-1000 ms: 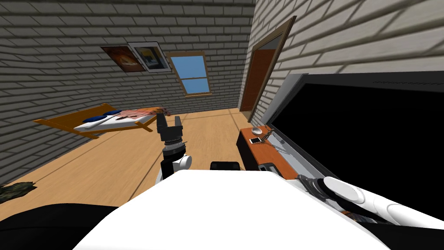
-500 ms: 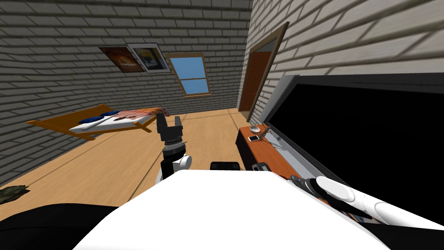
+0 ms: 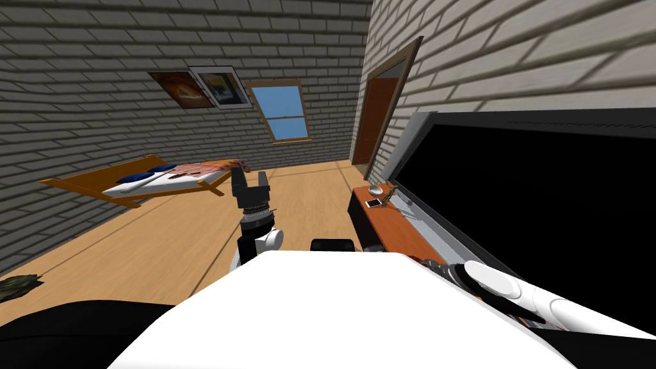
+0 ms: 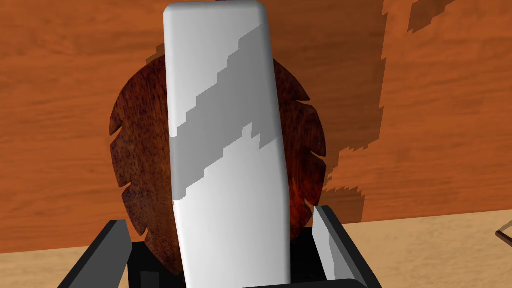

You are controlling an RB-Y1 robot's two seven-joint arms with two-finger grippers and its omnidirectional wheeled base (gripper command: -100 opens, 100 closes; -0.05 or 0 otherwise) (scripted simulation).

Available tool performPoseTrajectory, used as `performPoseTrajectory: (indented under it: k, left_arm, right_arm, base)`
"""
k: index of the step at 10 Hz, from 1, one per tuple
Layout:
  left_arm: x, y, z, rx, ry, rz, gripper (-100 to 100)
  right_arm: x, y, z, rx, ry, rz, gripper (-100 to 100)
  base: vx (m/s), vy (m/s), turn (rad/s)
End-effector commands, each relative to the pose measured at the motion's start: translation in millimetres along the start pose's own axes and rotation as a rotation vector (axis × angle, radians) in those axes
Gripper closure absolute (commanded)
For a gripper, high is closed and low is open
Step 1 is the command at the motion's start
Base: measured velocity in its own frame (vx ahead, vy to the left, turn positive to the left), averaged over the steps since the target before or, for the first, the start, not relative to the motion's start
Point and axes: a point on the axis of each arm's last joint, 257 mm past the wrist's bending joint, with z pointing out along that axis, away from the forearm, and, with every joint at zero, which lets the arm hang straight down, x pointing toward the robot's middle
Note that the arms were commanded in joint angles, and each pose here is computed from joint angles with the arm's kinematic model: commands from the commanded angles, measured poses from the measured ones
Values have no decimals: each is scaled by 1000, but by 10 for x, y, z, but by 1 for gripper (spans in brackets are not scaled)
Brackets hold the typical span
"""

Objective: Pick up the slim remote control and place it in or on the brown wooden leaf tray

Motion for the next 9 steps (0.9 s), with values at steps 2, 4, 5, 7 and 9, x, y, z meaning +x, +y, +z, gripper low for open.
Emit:
performPoseTrajectory:
  k: [2, 4, 5, 7, 9]
  left_arm:
    - [0, 0, 0, 0, 0, 0, 0]
    - [0, 0, 0, 0, 0, 0, 0]
    - [0, 0, 0, 0, 0, 0, 0]
    - [0, 0, 0, 0, 0, 0, 0]
    - [0, 0, 0, 0, 0, 0, 0]
  right_arm:
    - [0, 0, 0, 0, 0, 0, -100]
    - [41, -72, -95, 1, -2, -8, -100]
    - [60, -107, -143, 2, -3, -11, -100]
    - [126, -247, -339, 3, -7, -29, -100]
    - [165, -349, -487, 3, -11, -44, -100]
  base:
    - [0, 0, 0]
    - [-4, 3, -30]
    - [-15, 17, -58]
    - [-24, 25, -88]
    - [-26, 29, -76]
